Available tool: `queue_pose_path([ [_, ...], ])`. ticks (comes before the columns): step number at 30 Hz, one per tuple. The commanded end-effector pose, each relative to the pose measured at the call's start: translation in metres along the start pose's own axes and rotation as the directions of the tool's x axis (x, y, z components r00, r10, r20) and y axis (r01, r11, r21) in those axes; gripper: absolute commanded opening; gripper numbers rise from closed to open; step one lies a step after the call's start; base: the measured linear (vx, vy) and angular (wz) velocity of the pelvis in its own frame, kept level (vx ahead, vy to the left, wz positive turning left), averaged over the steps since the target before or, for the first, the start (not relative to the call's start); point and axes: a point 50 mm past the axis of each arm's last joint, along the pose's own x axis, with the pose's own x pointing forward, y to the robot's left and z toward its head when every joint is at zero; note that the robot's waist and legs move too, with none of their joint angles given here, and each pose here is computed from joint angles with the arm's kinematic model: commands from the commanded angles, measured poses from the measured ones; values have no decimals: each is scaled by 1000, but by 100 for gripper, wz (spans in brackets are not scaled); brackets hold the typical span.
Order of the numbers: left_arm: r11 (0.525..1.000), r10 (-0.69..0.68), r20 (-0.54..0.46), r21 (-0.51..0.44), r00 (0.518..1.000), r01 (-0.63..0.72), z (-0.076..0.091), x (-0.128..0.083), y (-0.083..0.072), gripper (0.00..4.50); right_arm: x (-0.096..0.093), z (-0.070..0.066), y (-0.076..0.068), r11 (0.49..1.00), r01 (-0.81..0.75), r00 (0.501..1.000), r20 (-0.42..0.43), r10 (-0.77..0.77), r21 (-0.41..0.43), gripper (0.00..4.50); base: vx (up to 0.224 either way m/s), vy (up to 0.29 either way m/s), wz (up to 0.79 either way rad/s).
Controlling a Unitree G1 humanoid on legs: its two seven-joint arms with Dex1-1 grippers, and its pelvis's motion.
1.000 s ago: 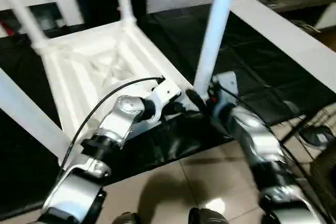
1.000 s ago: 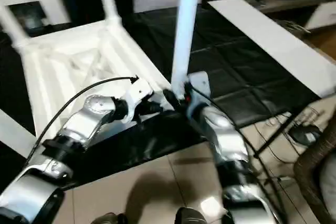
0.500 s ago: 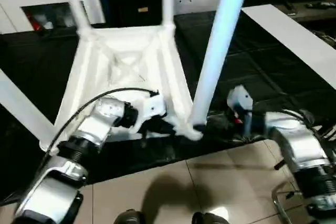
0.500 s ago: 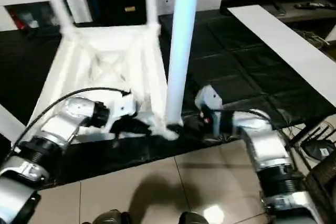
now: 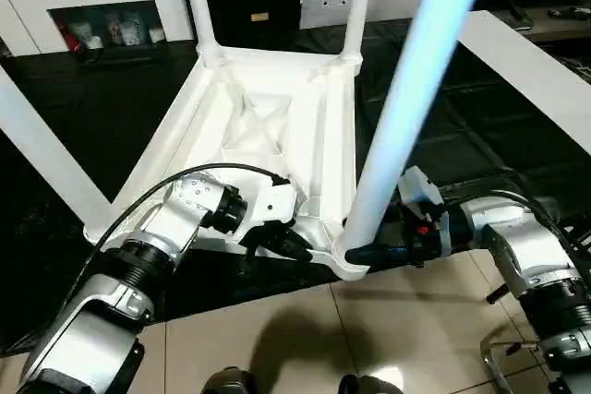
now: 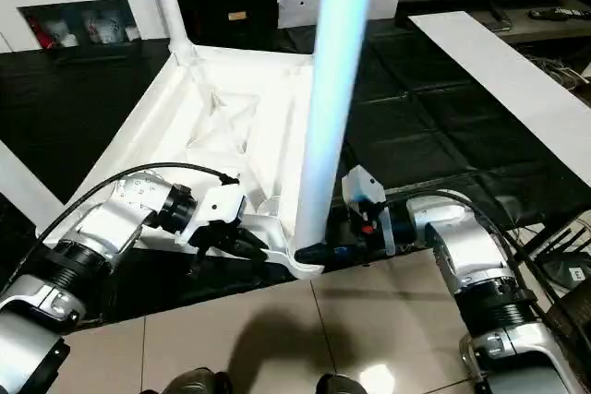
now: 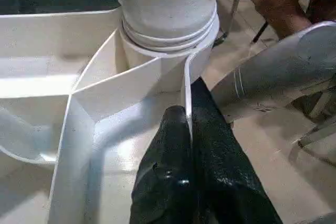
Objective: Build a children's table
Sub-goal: Rotate leg to tighten
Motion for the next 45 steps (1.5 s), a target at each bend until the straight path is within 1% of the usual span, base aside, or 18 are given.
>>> queue_pose_path([
  [1,998,-23,-3,63,1000,23,10,0,2,0,0,2,1,999,-44,999,-7,44,-1,234,0,0,0],
  [5,998,-12,4,56,1000,11,10,-1,3,0,1,3,1,998,-62,998,6,62,11,209,0,0,0],
  [13,999,44,61,-11,997,-43,12,0,7,0,10,2,7,994,-70,994,89,62,81,202,0,0,0],
  [15,996,88,82,-36,993,-85,15,1,11,0,15,3,7,994,-43,992,122,30,102,202,0,0,0],
  [16,987,152,79,-55,985,-148,16,2,16,0,20,4,5,993,32,989,141,-49,117,202,0,0,0],
  [19,972,223,79,-91,972,-216,17,4,21,0,29,3,-1,978,145,978,130,-165,151,202,0,0,0],
  [23,925,361,77,-157,929,-347,24,9,32,0,48,2,-13,912,357,919,101,-382,201,202,0,0,0],
  [25,888,435,83,-202,897,-412,31,15,38,0,59,6,-24,827,498,841,88,-534,261,201,0,0,0],
  [27,876,456,83,-217,886,-431,34,18,39,0,63,7,-26,794,538,811,83,-580,284,201,0,0,0],
  [29,834,525,81,-250,848,-492,41,25,44,0,74,14,-35,683,647,707,70,-704,340,201,0,0,0],
  [31,813,555,80,-263,828,-519,44,28,47,0,79,17,-39,632,678,661,63,-747,375,201,0,0,0],
  [33,775,606,85,-285,791,-564,50,34,51,0,84,24,-46,554,709,584,77,-808,436,201,0,0,0],
  [34,767,617,89,-290,782,-573,53,36,51,0,85,27,-48,542,714,566,91,-819,443,235,0,0,0],
  [36,762,626,99,-291,774,-579,56,39,52,0,88,34,-48,552,714,556,131,-821,431,256,0,0,0],
  [38,774,616,91,-256,782,-580,55,40,50,0,92,34,-42,596,703,593,143,-792,388,275,0,0,0],
  [39,778,612,89,-249,786,-577,55,40,49,0,92,32,-42,596,705,594,139,-792,384,299,0,0,0],
  [41,783,604,84,-253,793,-569,52,39,47,0,86,27,-40,582,722,581,130,-804,375,308,0,0,0],
  [45,799,584,76,-231,808,-556,47,33,45,0,71,22,-37,620,720,605,155,-781,313,349,0,0,0],
])
